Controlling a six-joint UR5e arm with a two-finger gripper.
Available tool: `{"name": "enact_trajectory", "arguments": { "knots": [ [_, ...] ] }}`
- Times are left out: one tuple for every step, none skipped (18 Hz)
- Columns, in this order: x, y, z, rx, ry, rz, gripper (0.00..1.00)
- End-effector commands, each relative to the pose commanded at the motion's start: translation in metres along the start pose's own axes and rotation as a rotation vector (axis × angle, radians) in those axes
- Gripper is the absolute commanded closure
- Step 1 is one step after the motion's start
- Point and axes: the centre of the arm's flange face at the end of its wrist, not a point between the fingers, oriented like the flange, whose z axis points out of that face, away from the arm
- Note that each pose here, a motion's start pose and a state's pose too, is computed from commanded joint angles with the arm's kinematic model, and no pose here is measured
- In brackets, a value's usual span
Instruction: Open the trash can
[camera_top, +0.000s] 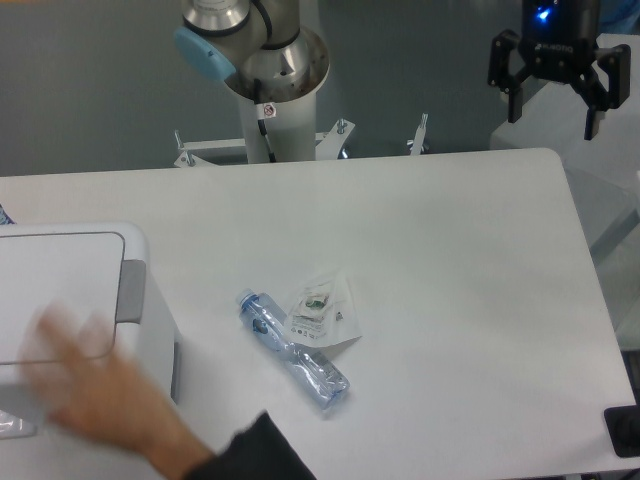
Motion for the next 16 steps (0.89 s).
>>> {"name": "enact_trajectory", "arguments": {
  "knots": [
    [0.0,0.0,0.0,0.0,0.0,0.0,0.0],
    [0.0,0.0,-0.001,0.0,-0.001,0.0,0.0],
    [0.001,0.0,0.0,0.0,0.0,-0.002,0.0],
    [0.0,0.0,0.0,0.0,0.0,-0.002,0.0],
    [0.0,0.0,0.001,0.0,0.002,-0.002,0.0],
    [0.001,-0.001,0.0,0.002,0.002,-0.002,0.0],
    [0.001,-0.003,0.0,0.003,0.002,-0.001,0.0],
    [0.003,-0.008,0.001,0.007,0.006,-0.005,0.0],
    [0.007,-0.015,0.005,0.006,0.015,-0.032,0.0],
    [0.014,-0.023,0.008,0.012,0.024,-0.071,0.0],
    [0.02,-0.03,0.007,0.016,0.029,-0.11,0.0],
    [0.021,-0.031,0.007,0.018,0.028,-0.148,0.0],
    [0.023,-0.037,0.007,0.023,0.03,-0.163,0.0],
    [0.027,-0.05,0.007,0.029,0.033,-0.156,0.0],
    [0.031,-0.062,0.007,0.034,0.037,-0.153,0.0],
    [0.034,-0.07,0.005,0.039,0.037,-0.175,0.0]
  ]
}}
